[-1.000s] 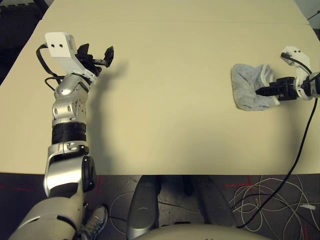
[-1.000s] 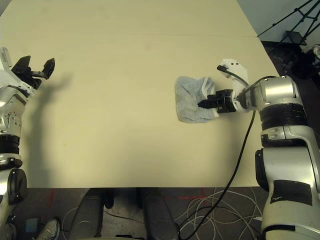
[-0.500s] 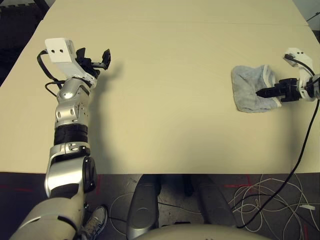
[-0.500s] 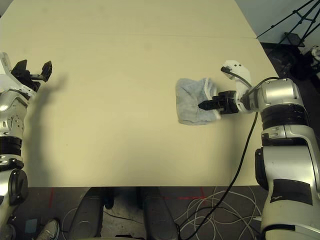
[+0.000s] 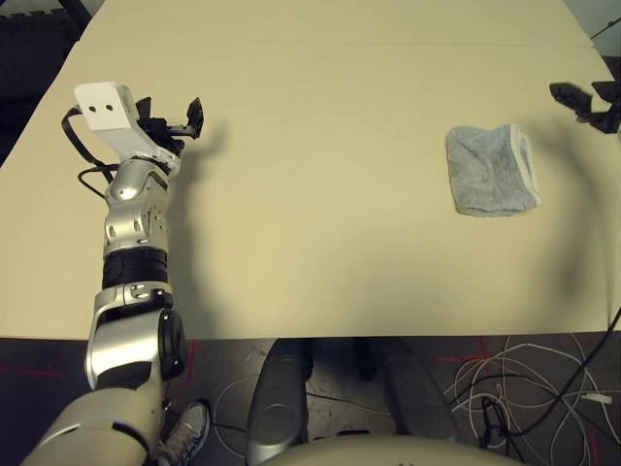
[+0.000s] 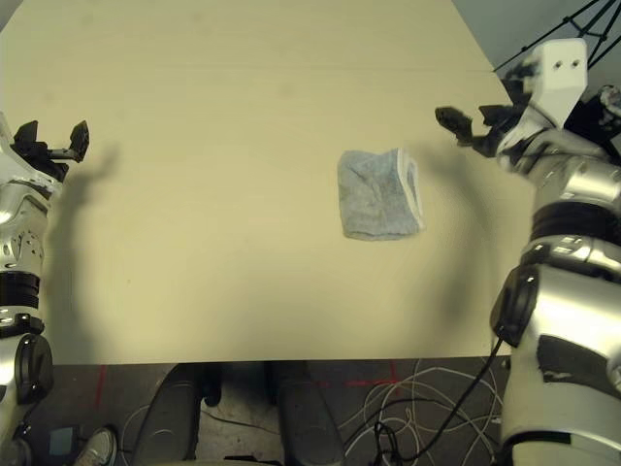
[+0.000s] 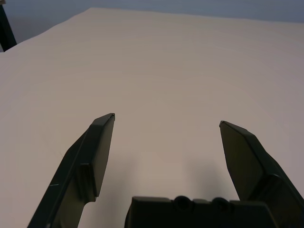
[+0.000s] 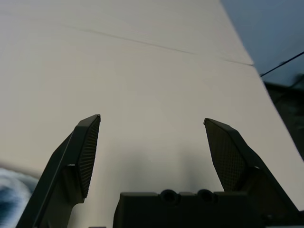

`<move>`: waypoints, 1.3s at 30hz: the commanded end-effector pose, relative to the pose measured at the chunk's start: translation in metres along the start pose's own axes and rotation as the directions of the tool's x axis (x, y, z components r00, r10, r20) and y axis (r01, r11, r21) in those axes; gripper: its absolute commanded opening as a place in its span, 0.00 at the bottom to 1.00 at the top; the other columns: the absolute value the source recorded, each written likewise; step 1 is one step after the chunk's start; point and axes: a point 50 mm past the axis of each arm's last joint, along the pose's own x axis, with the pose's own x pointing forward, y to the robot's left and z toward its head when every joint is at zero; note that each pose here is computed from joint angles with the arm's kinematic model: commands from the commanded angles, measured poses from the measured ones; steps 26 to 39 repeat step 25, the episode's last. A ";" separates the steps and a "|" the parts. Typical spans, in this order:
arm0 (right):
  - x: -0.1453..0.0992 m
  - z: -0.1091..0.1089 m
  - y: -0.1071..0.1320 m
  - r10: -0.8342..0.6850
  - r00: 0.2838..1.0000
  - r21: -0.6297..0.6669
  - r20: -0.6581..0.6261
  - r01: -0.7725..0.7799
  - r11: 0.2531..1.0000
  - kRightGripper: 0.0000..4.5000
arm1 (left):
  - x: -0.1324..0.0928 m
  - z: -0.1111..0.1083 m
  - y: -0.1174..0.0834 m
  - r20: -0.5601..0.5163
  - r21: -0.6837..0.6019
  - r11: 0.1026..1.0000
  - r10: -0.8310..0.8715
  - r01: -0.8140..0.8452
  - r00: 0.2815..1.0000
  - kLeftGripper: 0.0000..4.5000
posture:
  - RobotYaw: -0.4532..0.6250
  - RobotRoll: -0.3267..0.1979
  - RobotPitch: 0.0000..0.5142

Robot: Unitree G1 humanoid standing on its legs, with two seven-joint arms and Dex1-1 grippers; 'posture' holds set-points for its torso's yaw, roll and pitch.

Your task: Wipe the water off the table with a rag.

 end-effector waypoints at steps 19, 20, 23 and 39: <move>-0.017 -0.028 -0.021 -0.204 0.979 0.117 0.012 0.202 0.973 0.99 | 0.007 -0.015 -0.013 -0.035 -0.013 1.000 -0.006 0.005 0.999 1.00 | 0.39 0.62 0.47; -0.016 -0.026 -0.019 -0.203 0.979 0.120 0.019 0.199 0.973 0.99 | 0.007 -0.013 -0.011 -0.029 -0.012 1.000 -0.008 0.008 1.000 1.00 | 0.39 0.62 0.45; -0.011 -0.022 -0.014 -0.189 0.981 0.138 0.044 0.182 0.974 0.99 | 0.008 -0.012 -0.006 -0.020 -0.018 1.000 0.009 -0.009 1.000 1.00 | 0.40 0.62 0.42; -0.009 -0.020 -0.010 -0.160 0.985 0.131 0.060 0.151 0.980 0.99 | 0.005 -0.012 0.000 -0.012 -0.006 1.000 0.029 -0.029 1.000 1.00 | 0.41 0.62 0.41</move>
